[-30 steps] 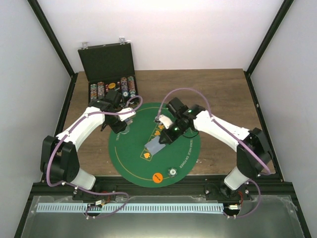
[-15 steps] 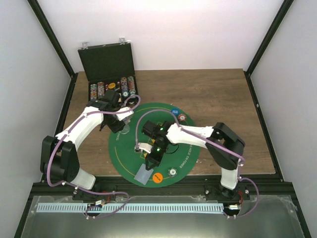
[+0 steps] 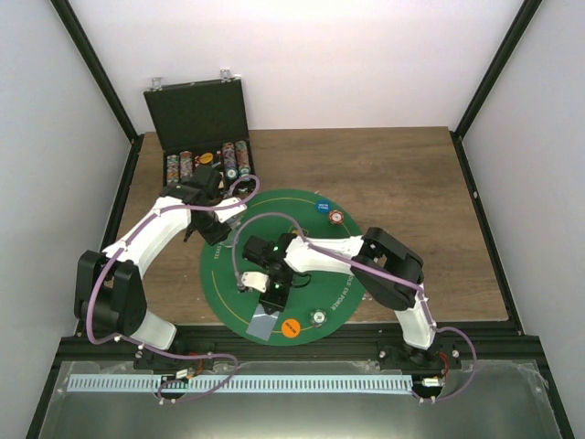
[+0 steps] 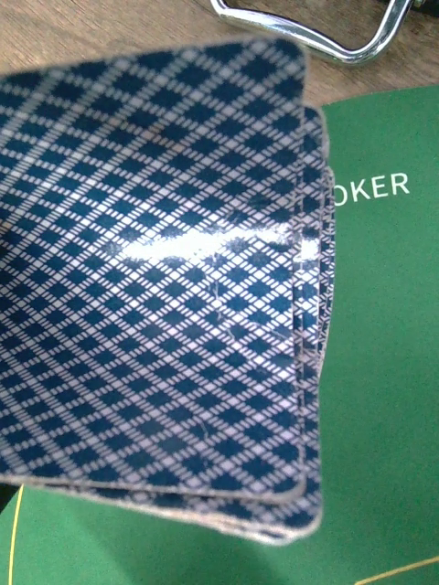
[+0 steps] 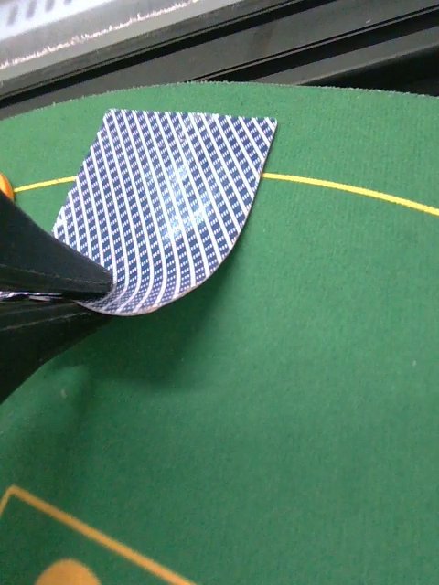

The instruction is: Distribute texas hold em gaming equipment

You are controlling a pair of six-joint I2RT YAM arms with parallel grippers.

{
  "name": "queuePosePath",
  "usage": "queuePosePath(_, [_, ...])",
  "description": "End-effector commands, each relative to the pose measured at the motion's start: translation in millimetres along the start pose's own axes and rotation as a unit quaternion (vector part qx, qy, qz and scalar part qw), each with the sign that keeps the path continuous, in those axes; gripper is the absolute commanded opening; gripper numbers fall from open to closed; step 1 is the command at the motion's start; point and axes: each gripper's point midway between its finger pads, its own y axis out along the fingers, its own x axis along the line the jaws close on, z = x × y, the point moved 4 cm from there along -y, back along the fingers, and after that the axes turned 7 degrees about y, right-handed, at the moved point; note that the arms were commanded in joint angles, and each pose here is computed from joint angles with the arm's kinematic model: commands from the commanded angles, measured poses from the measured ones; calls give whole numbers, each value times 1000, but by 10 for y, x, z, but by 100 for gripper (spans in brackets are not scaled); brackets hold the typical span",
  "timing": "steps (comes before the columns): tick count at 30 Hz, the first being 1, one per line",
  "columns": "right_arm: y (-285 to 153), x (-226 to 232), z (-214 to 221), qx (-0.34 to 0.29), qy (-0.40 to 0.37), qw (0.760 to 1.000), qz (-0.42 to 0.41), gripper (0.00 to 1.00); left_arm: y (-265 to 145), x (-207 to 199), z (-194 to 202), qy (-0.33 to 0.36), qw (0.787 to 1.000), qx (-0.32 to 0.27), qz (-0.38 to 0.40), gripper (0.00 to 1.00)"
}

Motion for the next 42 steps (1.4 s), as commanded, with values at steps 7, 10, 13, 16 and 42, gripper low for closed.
queuePosePath(7, [9,166,-117,-1,-65,997,34,5,-9,24,-5,-4,1000,-5,-6,39])
queuePosePath(10, [28,204,-63,10,-64,998,26,5,-9,23,-5,-4,1000,-6,-5,39])
queuePosePath(13, [29,207,-13,15,-58,998,26,5,-7,21,-3,-4,1000,-5,-5,39])
queuePosePath(16, [11,201,-24,10,-55,998,31,8,-5,20,-2,-4,1000,-5,-4,39])
queuePosePath(42, [-2438,-510,-38,-423,135,896,-14,100,-118,-13,-96,19,1000,-19,11,40])
